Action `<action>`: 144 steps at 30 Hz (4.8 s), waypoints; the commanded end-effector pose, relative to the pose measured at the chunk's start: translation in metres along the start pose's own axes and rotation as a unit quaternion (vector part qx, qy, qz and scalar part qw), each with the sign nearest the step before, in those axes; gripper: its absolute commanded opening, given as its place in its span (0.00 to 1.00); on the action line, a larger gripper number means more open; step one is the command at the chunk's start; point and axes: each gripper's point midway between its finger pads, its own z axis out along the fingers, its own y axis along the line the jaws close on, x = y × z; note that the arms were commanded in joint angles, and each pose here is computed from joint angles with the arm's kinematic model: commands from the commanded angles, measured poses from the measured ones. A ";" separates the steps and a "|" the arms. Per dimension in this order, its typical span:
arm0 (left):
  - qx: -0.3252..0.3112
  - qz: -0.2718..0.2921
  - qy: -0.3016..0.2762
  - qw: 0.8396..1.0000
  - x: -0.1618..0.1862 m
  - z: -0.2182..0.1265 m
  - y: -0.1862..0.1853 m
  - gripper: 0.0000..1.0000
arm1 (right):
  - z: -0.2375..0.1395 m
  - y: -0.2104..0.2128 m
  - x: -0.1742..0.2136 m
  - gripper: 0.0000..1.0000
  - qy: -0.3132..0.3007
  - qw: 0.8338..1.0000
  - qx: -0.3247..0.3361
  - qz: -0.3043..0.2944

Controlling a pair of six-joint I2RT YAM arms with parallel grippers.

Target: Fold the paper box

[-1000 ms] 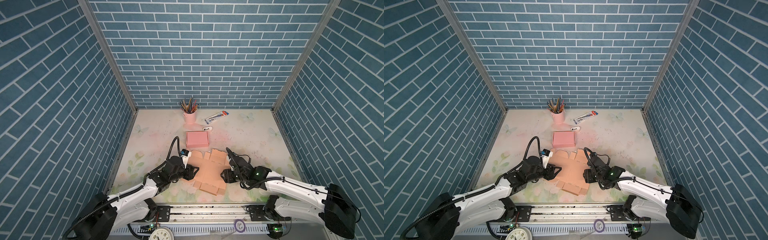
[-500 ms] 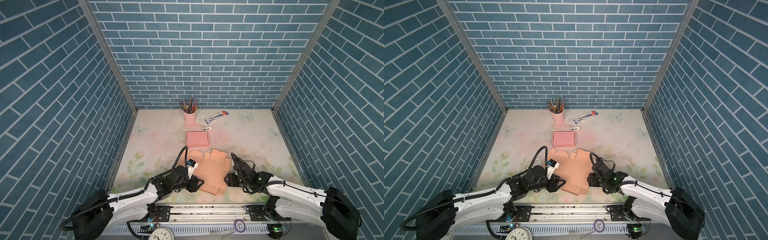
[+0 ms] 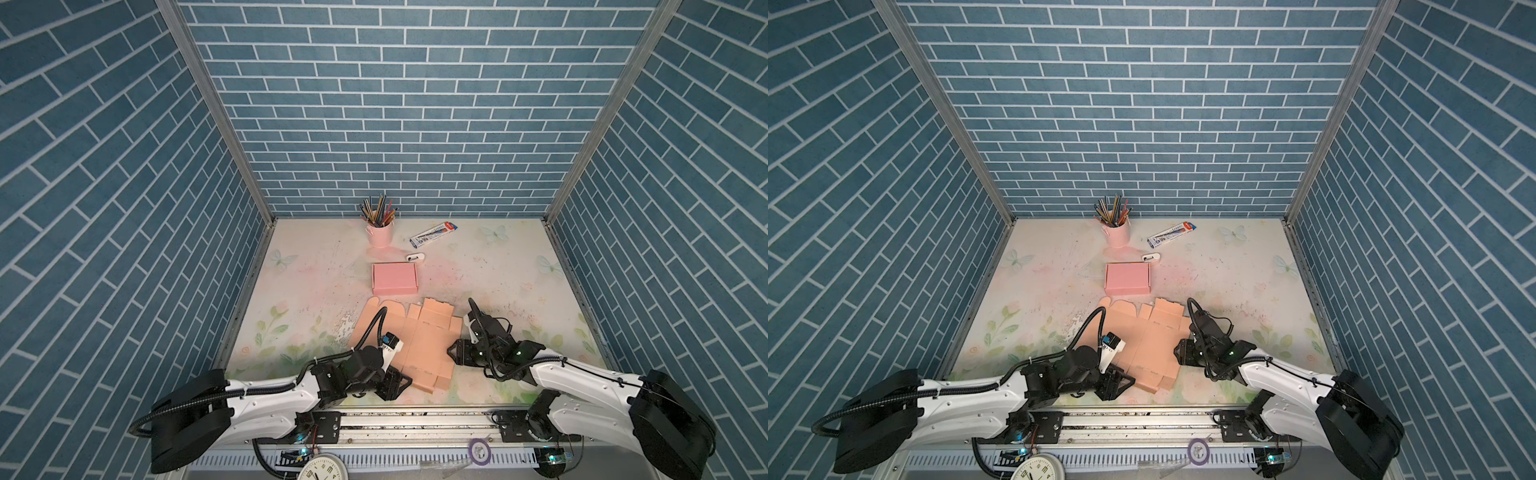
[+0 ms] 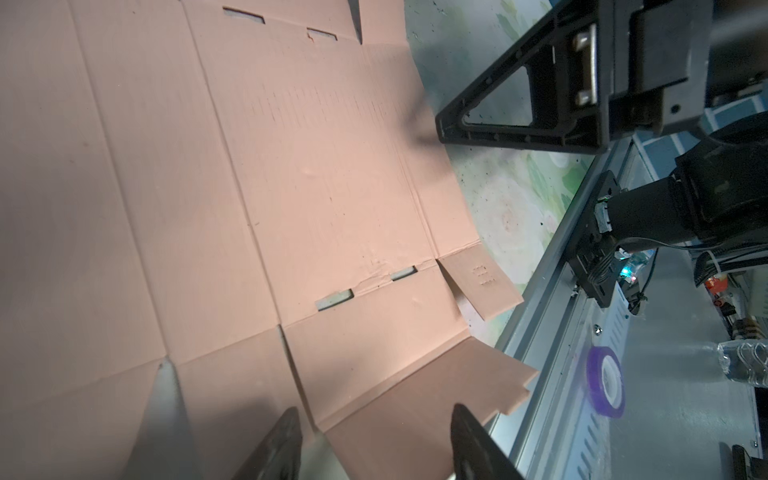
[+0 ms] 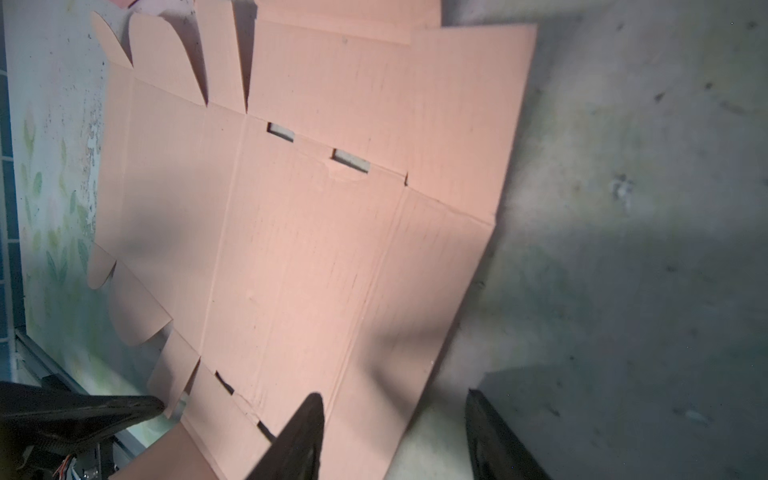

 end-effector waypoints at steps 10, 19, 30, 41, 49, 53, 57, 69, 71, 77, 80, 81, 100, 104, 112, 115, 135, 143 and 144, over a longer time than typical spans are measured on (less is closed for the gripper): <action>0.037 -0.009 0.002 0.999 0.007 0.014 -0.027 0.58 | 0.010 0.000 -0.015 0.50 -0.001 1.000 -0.006 -0.018; 0.056 -0.015 0.005 0.998 0.004 0.021 -0.040 0.58 | 0.011 -0.001 -0.019 0.49 -0.004 1.000 -0.012 -0.016; 0.019 -0.009 -0.008 1.000 -0.005 0.005 -0.025 0.58 | 0.004 -0.016 -0.011 0.57 -0.005 1.000 0.006 -0.004; -0.011 -0.034 -0.065 0.997 -0.050 -0.008 0.017 0.58 | -0.002 -0.019 -0.003 0.57 -0.007 1.000 -0.004 0.010; -0.007 -0.031 -0.056 0.998 -0.058 0.005 0.023 0.57 | 0.006 -0.014 0.000 0.55 0.004 1.000 -0.020 0.011; -0.001 -0.034 -0.046 0.998 -0.054 0.014 0.024 0.56 | 0.008 -0.010 -0.002 0.54 0.004 1.000 -0.029 0.011; -0.009 -0.040 -0.032 0.999 -0.047 0.020 0.030 0.54 | 0.009 -0.003 -0.004 0.52 0.003 0.999 -0.045 0.013; -0.016 -0.051 -0.030 0.998 -0.037 0.019 0.037 0.52 | 0.000 0.018 -0.018 0.45 -0.021 0.995 -0.095 0.014; -0.014 -0.051 -0.030 0.998 -0.036 0.019 0.036 0.52 | -0.001 0.021 -0.020 0.44 -0.023 0.994 -0.104 0.014; -0.018 -0.049 -0.024 0.998 -0.033 0.020 0.038 0.52 | -0.002 0.027 -0.024 0.37 -0.028 0.993 -0.116 0.013; -0.019 -0.050 -0.022 0.998 -0.031 0.021 0.040 0.51 | -0.002 0.030 -0.026 0.34 -0.030 0.992 -0.121 0.011; -0.019 -0.051 -0.022 0.998 -0.031 0.021 0.040 0.51 | -0.002 0.031 -0.027 0.32 -0.032 0.992 -0.125 0.010; -0.015 -0.053 -0.019 0.998 -0.027 0.024 0.040 0.51 | 0.005 0.034 -0.029 0.31 -0.029 0.991 -0.132 0.008; -0.013 -0.052 -0.019 0.998 -0.028 0.025 0.038 0.51 | 0.010 0.029 -0.026 0.30 -0.022 0.992 -0.121 0.011; -0.011 -0.053 -0.019 0.998 -0.026 0.026 0.038 0.51 | 0.012 0.024 -0.026 0.31 -0.026 0.992 -0.119 0.024; -0.011 -0.054 -0.017 0.998 -0.025 0.026 0.038 0.51 | 0.010 0.024 -0.027 0.36 -0.030 0.991 -0.124 0.030; -0.003 -0.060 -0.014 0.998 -0.016 0.030 0.036 0.51 | 0.013 0.039 -0.039 0.30 -0.031 0.985 -0.162 0.043; -0.001 -0.058 -0.013 0.998 -0.015 0.031 0.035 0.51 | 0.014 0.040 -0.041 0.26 -0.032 0.986 -0.161 0.042; -0.001 -0.059 -0.014 0.998 -0.016 0.031 0.035 0.51 | 0.015 0.039 -0.041 0.25 -0.031 0.986 -0.157 0.041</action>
